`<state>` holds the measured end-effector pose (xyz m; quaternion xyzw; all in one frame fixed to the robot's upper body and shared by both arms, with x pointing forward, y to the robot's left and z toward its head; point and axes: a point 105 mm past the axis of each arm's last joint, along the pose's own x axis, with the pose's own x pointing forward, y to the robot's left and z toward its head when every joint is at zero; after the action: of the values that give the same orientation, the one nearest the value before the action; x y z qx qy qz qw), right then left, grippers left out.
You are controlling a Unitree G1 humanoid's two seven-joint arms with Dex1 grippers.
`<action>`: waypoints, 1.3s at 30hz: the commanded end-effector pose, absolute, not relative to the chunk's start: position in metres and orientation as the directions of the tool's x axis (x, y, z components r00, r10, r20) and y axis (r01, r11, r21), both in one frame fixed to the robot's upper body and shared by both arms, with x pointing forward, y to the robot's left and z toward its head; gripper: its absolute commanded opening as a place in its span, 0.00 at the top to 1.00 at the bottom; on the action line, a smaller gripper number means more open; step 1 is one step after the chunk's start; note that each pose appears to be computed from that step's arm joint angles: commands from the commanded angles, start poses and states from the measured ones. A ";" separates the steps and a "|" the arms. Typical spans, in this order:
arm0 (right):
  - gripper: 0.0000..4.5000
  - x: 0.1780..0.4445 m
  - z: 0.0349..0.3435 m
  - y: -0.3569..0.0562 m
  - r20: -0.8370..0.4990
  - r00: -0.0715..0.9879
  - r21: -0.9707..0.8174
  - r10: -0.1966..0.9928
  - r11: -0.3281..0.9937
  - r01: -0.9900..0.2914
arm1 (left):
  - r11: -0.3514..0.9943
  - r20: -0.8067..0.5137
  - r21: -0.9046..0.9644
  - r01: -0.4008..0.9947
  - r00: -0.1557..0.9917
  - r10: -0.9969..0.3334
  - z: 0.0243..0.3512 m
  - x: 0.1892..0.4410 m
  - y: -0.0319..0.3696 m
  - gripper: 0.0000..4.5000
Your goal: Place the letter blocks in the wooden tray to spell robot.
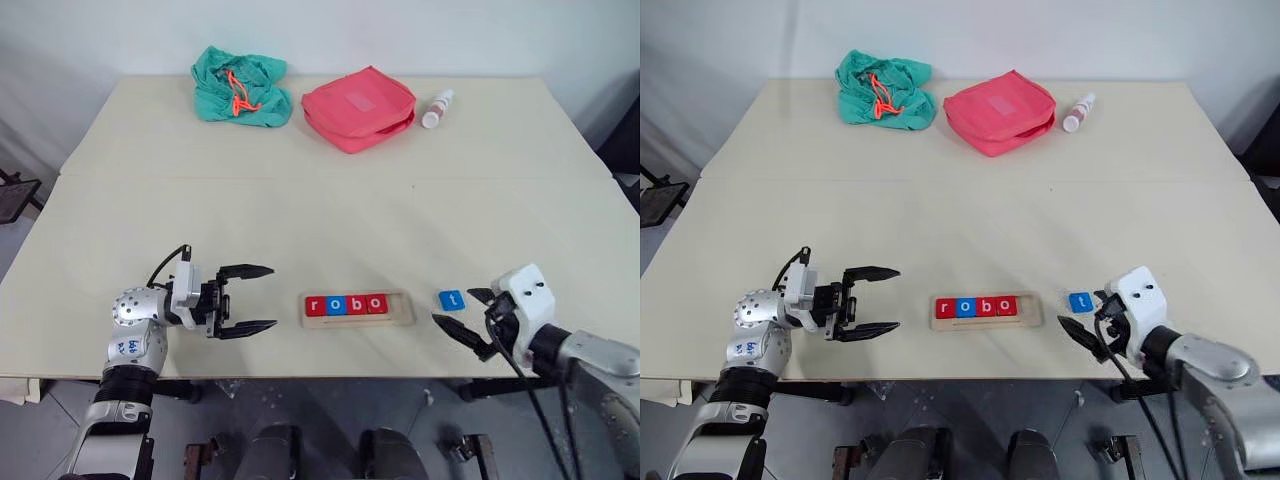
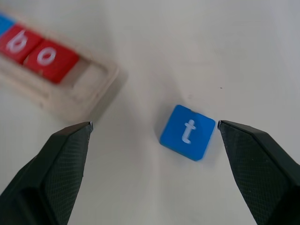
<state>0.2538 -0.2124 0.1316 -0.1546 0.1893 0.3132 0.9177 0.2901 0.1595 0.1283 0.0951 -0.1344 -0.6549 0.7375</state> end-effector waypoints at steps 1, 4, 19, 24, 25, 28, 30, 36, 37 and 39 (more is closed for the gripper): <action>0.01 0.251 0.130 -0.212 -0.512 0.609 -0.212 0.606 0.597 -0.773 | 0.108 0.073 0.346 0.932 0.088 -0.993 0.132 0.284 0.162 0.00; 0.01 0.261 0.130 -0.221 -0.570 0.533 -0.247 0.625 0.489 -0.837 | 0.119 0.076 0.352 0.928 0.099 -0.992 0.132 0.283 0.163 0.00; 0.01 0.315 0.125 -0.232 -0.679 0.399 -0.334 0.616 0.224 -0.916 | 0.196 0.082 0.350 0.916 0.178 -0.981 0.128 0.266 0.171 0.00; 0.09 0.320 0.122 -0.229 -0.684 0.385 -0.334 0.620 0.203 -0.920 | 0.203 0.082 0.349 0.915 0.186 -0.979 0.128 0.264 0.171 0.00; 0.13 0.319 0.122 -0.230 -0.694 0.375 -0.331 0.614 0.190 -0.924 | 0.206 0.083 0.350 0.914 0.189 -0.978 0.128 0.263 0.172 0.00; 0.34 0.317 0.123 -0.232 -0.704 0.361 -0.327 0.611 0.171 -0.929 | 0.210 0.081 0.353 0.912 0.193 -0.978 0.129 0.263 0.172 0.00; 0.51 0.316 0.124 -0.232 -0.703 0.361 -0.328 0.613 0.170 -0.929 | 0.210 0.080 0.353 0.912 0.195 -0.978 0.129 0.264 0.173 0.00; 0.68 0.316 0.137 -0.222 -0.673 0.381 -0.339 0.634 0.193 -0.921 | 0.207 0.079 0.355 0.912 0.192 -0.978 0.129 0.266 0.172 0.00; 0.68 0.315 0.145 -0.211 -0.648 0.383 -0.331 0.658 0.209 -0.920 | 0.206 0.078 0.355 0.912 0.190 -0.979 0.130 0.267 0.172 0.00; 0.68 0.312 0.162 -0.186 -0.586 0.378 -0.318 0.717 0.226 -0.921 | 0.203 0.077 0.354 0.913 0.187 -0.979 0.130 0.268 0.172 0.00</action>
<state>0.3140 -0.2059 0.1375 -0.3336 0.2016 0.5273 0.7550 0.2661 0.1691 0.1214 0.1061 -0.1295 -0.6251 0.7624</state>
